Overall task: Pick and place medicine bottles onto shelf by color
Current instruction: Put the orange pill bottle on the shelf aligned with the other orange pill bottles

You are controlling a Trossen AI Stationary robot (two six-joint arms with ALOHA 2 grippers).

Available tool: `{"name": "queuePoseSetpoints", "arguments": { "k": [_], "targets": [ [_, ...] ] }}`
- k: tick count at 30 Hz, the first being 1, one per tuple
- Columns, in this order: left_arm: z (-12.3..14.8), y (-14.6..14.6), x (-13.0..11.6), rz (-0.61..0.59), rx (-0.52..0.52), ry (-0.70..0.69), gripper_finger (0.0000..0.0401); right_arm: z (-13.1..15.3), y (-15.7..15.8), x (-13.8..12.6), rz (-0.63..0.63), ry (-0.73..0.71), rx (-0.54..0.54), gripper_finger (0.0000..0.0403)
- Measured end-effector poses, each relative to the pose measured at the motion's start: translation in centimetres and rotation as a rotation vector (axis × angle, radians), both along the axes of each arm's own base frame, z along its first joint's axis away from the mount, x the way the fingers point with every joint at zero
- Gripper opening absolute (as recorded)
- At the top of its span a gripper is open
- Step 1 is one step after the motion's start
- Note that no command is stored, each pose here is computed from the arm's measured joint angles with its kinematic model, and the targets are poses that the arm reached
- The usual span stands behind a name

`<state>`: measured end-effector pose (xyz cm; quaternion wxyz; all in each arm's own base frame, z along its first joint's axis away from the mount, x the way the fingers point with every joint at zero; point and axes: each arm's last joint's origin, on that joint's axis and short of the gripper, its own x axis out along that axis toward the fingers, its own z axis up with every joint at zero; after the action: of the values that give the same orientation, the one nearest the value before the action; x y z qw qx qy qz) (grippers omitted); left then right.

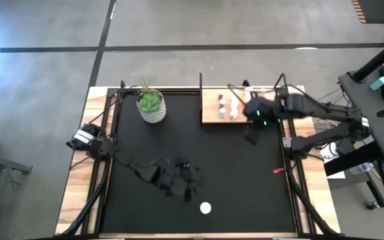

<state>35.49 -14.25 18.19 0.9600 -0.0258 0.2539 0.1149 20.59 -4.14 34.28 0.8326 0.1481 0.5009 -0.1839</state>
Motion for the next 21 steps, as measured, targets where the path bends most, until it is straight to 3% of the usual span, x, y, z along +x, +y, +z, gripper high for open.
{"name": "queuePoseSetpoints", "arguments": {
  "k": [5,13,21],
  "targets": [
    [-0.1,-3.2,-1.5,-0.042,-0.071,-0.009,0.0272,-1.6,4.5,0.1,0.108,-0.051,0.05,0.0183],
    [-0.3,-7.1,-3.8,-0.089,-0.169,-0.02,0.0272,-5.6,12.2,1.3,0.398,-0.223,0.105,0.0183],
    [-2.8,-9.2,-4.3,-0.073,-0.132,-0.04,0.0272,-8.7,16.3,1.5,0.439,-0.235,0.037,0.0183]
  ]
}}
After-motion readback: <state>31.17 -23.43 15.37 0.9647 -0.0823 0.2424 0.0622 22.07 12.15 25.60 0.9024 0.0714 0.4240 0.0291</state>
